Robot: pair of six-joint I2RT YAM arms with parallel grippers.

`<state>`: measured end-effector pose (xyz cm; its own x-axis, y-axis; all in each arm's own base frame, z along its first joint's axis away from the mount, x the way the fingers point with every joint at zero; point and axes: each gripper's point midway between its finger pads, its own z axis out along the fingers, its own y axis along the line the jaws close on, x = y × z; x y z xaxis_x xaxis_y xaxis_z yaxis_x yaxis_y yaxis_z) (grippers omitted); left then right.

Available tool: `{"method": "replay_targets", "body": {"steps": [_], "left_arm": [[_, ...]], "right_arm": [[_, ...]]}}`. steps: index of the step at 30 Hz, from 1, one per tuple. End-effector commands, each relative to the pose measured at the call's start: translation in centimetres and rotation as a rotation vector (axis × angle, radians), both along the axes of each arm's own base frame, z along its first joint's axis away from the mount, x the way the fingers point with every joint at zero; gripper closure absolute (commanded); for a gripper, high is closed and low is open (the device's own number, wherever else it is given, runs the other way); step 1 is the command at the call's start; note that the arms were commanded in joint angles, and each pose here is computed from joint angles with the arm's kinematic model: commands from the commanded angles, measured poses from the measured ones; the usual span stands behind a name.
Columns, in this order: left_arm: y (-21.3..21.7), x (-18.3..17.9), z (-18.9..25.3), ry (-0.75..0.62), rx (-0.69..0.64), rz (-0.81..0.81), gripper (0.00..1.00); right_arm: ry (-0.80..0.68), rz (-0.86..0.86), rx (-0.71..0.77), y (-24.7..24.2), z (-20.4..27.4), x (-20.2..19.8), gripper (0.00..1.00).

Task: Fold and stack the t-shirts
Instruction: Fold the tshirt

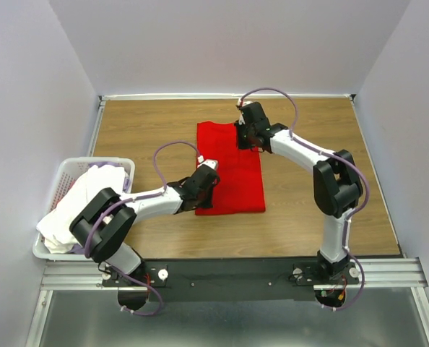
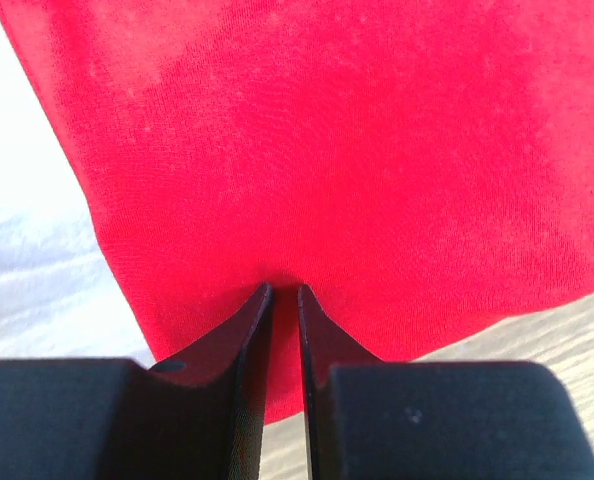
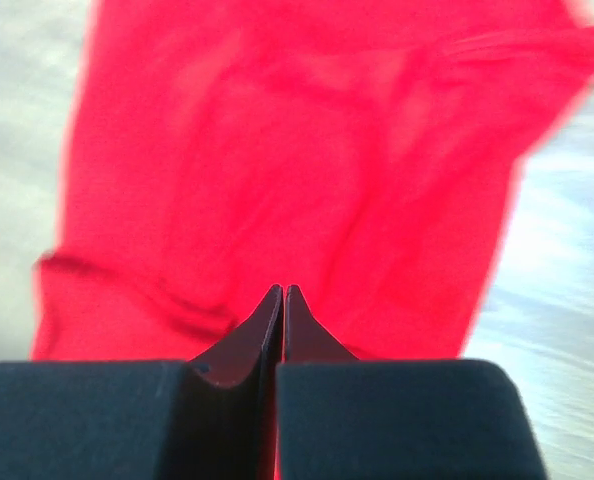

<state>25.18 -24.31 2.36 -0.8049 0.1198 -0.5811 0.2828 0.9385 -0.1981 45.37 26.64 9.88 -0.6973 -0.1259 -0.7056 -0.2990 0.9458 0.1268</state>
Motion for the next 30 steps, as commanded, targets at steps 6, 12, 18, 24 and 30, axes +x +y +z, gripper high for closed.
{"method": "replay_targets", "body": {"steps": [6,12,18,24,30], "left_arm": [[1.8,-2.7,-1.0,0.087,0.044,0.001,0.76],[1.9,-1.2,3.8,-0.026,-0.047,0.069,0.61],[1.2,-0.9,5.1,-0.035,-0.223,-0.011,0.76],[1.5,-2.8,-0.5,0.138,-0.236,-0.055,0.88],[4.3,-3.6,-3.4,0.247,-0.167,0.059,0.94]], "right_arm": [[0.182,0.261,0.277,3.6,0.3,-8.6,0.91],[0.338,0.303,0.481,2.5,0.2,-13.8,0.92],[0.464,0.353,0.649,0.1,-1.3,-20.2,0.91],[0.596,0.260,0.742,-3.0,-6.8,-23.7,0.91],[0.654,0.024,0.730,-6.8,-11.6,-24.3,0.95]]}}
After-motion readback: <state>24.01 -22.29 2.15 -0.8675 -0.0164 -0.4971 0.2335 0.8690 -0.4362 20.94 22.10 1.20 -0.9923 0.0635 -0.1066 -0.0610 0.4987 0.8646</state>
